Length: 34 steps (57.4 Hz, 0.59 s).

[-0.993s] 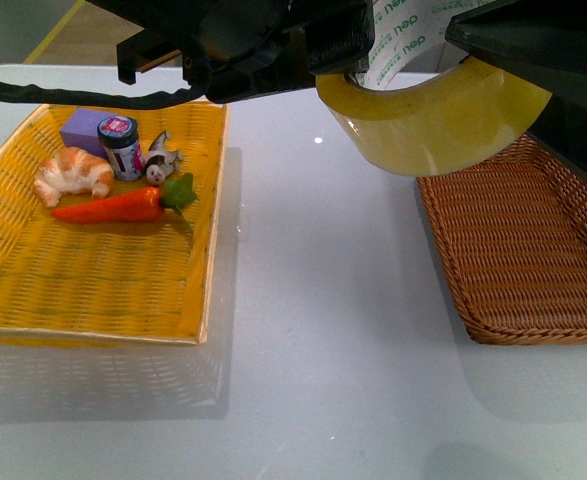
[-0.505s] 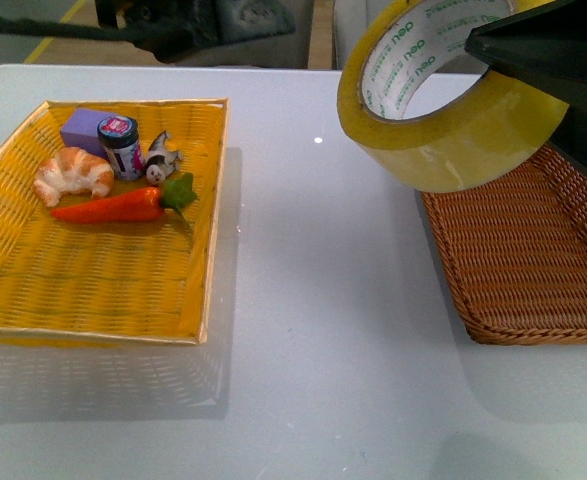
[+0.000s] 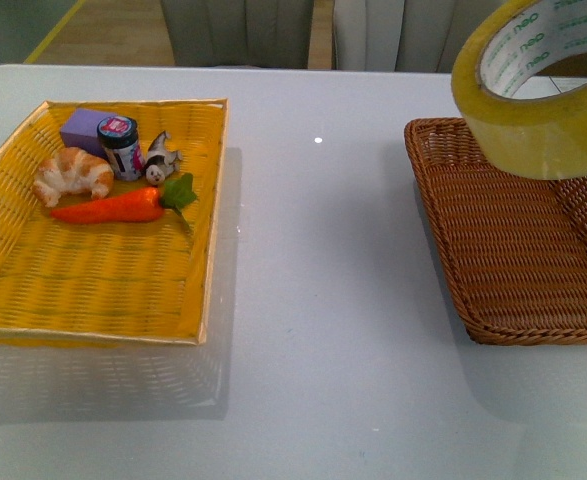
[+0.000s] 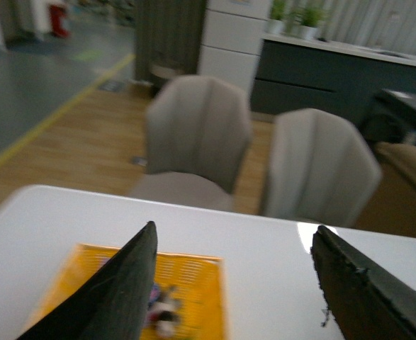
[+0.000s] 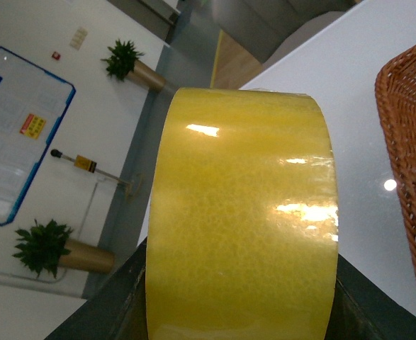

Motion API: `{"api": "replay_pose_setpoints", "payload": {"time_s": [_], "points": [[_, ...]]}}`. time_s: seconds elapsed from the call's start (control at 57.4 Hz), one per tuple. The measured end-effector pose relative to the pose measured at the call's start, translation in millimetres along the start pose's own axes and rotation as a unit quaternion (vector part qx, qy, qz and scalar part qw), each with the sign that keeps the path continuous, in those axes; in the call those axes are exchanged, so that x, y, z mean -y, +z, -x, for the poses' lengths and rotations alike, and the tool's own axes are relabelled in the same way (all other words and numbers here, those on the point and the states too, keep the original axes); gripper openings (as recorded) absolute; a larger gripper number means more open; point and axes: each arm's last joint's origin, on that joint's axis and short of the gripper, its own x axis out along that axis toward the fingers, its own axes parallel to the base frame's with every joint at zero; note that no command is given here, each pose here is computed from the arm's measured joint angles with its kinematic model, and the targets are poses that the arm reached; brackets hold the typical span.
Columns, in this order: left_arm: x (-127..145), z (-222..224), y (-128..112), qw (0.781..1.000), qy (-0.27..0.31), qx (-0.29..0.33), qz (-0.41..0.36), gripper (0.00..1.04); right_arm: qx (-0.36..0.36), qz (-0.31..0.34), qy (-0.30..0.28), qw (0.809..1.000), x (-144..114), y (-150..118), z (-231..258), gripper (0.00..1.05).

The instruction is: Move tape to another basket

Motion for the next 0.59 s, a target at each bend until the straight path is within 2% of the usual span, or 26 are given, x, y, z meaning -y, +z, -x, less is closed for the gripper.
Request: {"api": "replay_pose_setpoints", "payload": {"time_s": [0.139, 0.348, 0.453, 0.592], "points": [[-25, 25, -21, 0.999, 0.009, -0.007, -0.051, 0.37, 0.004, -0.008, -0.013, 1.0, 14, 7, -1, 0.47], [-47, 54, -42, 0.998, 0.007, -0.014, -0.066, 0.01, 0.016, -0.023, -0.038, 0.999, 46, 26, -21, 0.47], [-57, 68, -50, 0.998, 0.008, -0.013, -0.068, 0.02, 0.025, -0.044, -0.054, 0.997, 72, 35, -40, 0.47], [-64, 81, -57, 0.998, 0.01, -0.011, -0.069, 0.02, 0.024, -0.073, -0.065, 0.995, 100, 33, -56, 0.47]]}}
